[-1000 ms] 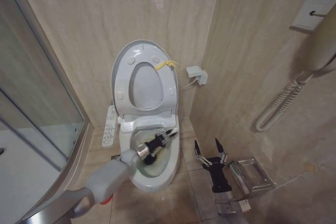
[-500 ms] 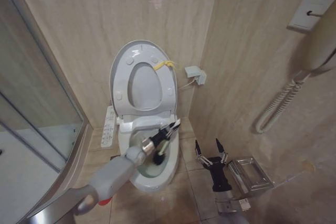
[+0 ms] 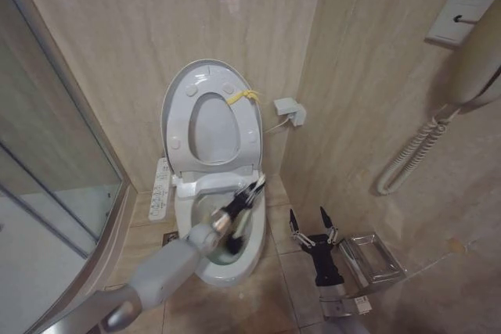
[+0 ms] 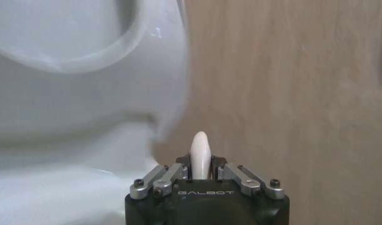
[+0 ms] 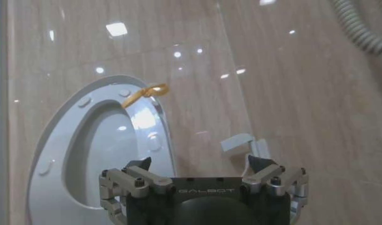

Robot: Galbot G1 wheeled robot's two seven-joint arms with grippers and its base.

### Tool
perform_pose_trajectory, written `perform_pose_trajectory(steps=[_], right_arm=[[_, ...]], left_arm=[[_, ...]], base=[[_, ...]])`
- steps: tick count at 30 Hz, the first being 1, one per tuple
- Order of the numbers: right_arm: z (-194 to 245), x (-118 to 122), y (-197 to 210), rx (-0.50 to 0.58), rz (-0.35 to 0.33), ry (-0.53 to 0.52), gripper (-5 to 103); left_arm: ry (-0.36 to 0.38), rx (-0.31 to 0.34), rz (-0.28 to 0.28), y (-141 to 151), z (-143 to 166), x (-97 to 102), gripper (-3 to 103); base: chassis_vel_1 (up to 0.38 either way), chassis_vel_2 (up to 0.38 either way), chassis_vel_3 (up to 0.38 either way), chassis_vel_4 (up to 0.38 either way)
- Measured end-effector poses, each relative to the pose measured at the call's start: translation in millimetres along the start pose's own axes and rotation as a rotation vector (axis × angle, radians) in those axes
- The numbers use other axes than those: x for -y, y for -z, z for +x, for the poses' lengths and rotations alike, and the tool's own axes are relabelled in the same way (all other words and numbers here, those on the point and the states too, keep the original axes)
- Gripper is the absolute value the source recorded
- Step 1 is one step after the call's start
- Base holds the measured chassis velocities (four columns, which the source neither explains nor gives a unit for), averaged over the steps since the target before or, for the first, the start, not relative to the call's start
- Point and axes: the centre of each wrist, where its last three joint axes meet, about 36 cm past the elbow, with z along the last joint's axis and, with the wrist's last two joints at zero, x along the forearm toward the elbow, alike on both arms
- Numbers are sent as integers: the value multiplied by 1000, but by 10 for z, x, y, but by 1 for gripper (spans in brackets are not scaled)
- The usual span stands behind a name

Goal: Open the toilet lid, clean the toilet bowl with a toilet brush, close the toilet lid, and flush.

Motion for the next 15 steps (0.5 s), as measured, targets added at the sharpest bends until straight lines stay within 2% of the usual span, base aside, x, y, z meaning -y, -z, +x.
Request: perform_pose_trajectory(steps=[3,5,6,8,10,11,12,15], right_arm=[[4,18,4,0,2,3,100],[5,16,3,2,1,-2,100],[5,14,4,2,1,-2,100],[6,7,6,3,-1,-2,100],[15,-10,15,5,-6,5,100],[15,-10,15,5,-6,5,100],[21,-22,9,6,-11,17,100],[-3,-31,-9,10,-20,23,100]], left_arm=[[9,32,-9,70,-108,2,22],[-19,117,-7,303,-411,97,22],[-23,128,-12,327,-439,93,22],[-25,129,-24,317,-434,67,22],[-11,56,-54,71,-191,-35,22],[-11,56,-54,71,-191,-35,22],[-16,14,-76,-64,-17,-89,21],[-71,66,-76,90,-159,5,21]], base=[[13,17,11,12],[0,0,0,0],[0,0,0,0],[0,0,0,0],[0,0,0,0],[0,0,0,0],[0,0,0,0],[0,0,0,0]])
